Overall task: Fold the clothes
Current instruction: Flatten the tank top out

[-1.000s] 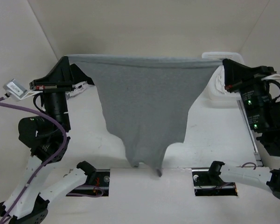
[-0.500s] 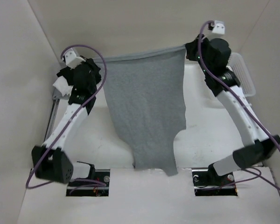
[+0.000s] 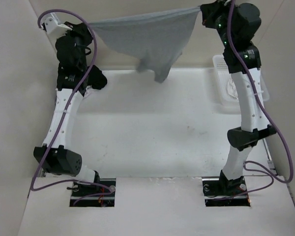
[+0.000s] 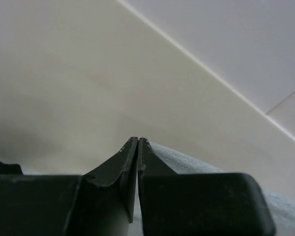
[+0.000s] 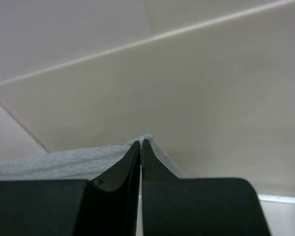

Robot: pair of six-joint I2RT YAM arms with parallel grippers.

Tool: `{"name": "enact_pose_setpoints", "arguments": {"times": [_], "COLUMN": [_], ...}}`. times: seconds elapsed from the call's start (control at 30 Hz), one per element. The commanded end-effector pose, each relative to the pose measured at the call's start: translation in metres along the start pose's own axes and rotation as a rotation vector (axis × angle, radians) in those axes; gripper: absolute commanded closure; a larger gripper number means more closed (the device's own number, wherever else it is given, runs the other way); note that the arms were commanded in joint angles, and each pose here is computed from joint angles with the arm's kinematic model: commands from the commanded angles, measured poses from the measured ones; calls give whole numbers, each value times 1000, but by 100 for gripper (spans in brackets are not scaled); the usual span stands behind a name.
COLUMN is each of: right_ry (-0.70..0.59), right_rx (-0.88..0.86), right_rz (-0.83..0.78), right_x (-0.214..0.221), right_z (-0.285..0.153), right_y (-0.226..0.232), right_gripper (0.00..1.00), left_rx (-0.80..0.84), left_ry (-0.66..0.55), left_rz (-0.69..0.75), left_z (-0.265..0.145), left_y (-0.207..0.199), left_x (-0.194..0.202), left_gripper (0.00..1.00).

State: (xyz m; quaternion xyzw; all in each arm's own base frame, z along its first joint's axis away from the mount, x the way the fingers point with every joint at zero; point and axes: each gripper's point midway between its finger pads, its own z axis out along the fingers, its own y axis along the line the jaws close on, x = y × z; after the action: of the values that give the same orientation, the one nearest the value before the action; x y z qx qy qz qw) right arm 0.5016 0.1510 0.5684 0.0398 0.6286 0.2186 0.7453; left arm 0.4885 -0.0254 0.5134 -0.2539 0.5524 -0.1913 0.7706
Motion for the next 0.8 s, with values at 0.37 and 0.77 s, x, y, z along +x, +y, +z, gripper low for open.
{"name": "enact_pose_setpoints", "arguments": {"times": [0.37,0.77], "right_ry": [186,-35], "right_rx": [19,-77], "right_rz": [-5,67], "right_x": [116,13], "right_z": [-125,-236], "right_y": [-28,24], "right_gripper": [97,99], "left_rx": [-16,116], "left_ry": [58,-16], "left_rz": [-36,-122], "left_z": [-127,-201], "left_y": [50,6], "left_x": [51,-30], "left_gripper": [99,99]}}
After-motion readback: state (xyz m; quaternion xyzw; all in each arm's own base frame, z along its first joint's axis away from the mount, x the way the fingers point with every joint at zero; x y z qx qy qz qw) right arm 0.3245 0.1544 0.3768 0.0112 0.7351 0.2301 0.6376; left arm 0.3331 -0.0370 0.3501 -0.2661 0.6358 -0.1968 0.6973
